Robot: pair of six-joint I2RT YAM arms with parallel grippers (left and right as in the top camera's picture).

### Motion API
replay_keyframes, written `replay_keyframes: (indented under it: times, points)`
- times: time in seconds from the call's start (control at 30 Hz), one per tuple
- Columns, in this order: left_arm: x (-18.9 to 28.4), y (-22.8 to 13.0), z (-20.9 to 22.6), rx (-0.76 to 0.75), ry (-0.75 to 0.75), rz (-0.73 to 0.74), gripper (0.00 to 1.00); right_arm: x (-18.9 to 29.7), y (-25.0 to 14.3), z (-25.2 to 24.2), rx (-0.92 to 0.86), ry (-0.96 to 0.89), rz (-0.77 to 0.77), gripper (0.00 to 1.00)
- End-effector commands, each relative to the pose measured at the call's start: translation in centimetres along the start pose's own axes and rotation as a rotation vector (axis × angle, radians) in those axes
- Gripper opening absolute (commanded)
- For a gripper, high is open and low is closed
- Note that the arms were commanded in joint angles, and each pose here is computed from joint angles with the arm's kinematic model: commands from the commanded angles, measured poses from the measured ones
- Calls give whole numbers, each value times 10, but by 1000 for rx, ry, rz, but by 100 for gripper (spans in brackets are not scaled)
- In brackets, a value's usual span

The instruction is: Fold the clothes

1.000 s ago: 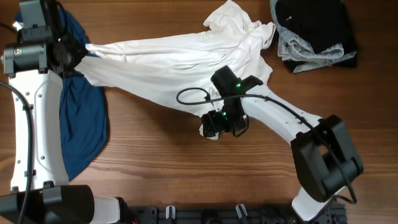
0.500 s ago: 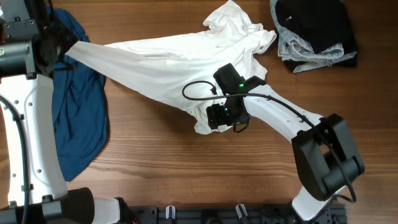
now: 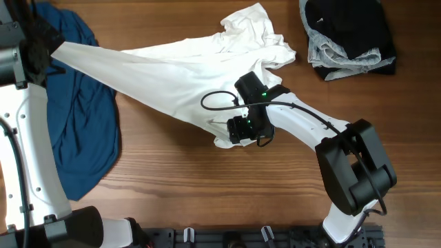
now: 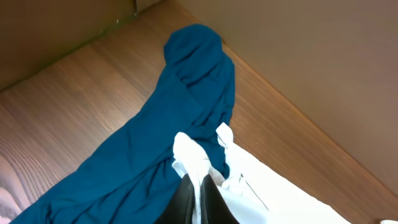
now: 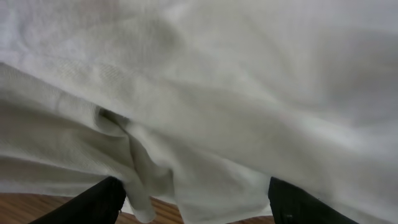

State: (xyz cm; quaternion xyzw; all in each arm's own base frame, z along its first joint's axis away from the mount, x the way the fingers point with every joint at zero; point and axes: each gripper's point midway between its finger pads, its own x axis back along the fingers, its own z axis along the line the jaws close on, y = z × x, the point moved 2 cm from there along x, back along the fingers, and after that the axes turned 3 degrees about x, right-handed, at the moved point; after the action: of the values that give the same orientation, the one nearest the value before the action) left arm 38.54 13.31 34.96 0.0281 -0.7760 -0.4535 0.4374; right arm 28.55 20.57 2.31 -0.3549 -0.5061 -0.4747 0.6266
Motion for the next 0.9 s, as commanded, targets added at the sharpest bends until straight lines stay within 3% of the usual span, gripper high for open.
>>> replay_keyframes:
  times: [0.0,0.23,0.47,0.7,0.87]
  points:
    - [5,5,-3,-8,-26,-9,4,-9,2,-6,2,-18,13,77]
    - [-8,-6,-1,-26,6,44,4,32,11,5,34,-9,-31,76]
    - [-9,-7,-1,-30,7,47,4,22,2,7,53,-18,-13,61]
    - [-9,-12,2,-37,18,68,4,-8,-9,34,289,-39,28,62]
    - [-8,-16,5,-44,30,87,4,-36,-17,23,315,-79,103,60]
